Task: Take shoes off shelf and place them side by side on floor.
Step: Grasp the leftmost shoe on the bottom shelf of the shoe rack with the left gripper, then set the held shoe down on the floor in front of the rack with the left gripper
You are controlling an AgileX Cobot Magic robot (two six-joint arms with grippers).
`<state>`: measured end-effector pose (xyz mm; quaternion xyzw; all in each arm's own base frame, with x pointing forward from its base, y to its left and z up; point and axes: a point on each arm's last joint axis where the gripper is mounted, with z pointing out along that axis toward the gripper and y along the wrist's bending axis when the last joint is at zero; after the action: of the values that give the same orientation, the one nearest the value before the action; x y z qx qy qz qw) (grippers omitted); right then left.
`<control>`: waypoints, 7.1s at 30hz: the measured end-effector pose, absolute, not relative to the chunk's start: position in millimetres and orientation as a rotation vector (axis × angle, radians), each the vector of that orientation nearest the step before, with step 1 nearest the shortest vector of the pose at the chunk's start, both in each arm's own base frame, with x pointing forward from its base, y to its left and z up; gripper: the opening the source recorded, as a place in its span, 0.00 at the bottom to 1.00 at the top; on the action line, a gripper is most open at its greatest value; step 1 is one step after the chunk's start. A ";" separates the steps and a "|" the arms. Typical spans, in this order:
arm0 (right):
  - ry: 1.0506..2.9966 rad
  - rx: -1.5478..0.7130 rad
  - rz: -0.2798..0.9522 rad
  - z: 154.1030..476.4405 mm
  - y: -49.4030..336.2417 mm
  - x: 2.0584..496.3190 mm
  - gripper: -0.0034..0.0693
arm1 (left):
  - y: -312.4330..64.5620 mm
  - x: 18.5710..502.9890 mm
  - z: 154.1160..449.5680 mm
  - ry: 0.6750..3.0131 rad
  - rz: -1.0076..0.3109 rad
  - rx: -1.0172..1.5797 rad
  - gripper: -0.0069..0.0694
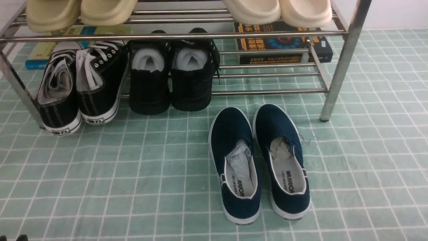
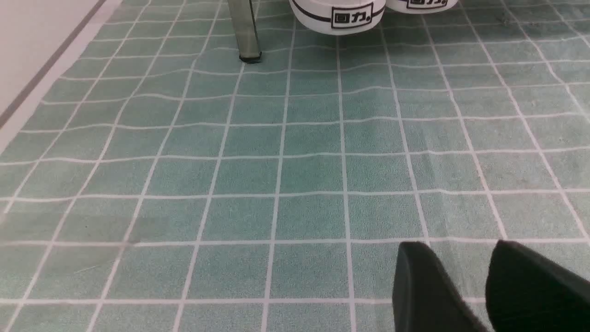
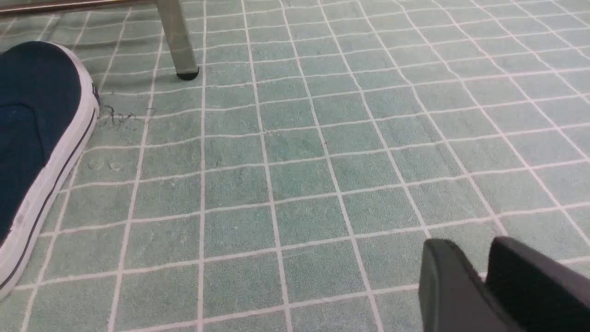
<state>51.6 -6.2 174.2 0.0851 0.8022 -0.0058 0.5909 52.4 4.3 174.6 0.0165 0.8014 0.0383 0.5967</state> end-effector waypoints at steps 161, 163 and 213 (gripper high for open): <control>1.867 0.198 -0.013 174.2 -6.2 51.6 0.37 | 59.4 238.0 255.6 2.633 0.232 -0.447 0.11; 1.867 0.198 -0.013 174.2 -6.2 51.6 0.37 | 71.6 238.2 263.3 2.612 0.231 -0.492 0.11; 1.867 0.198 -0.013 174.2 -6.2 51.6 0.37 | 93.7 267.3 215.7 2.704 0.177 -0.494 0.19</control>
<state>51.6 -6.2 174.2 0.0853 0.8022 -0.0054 0.5909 267.3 93.7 215.7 -0.1759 0.9634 0.0630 0.1922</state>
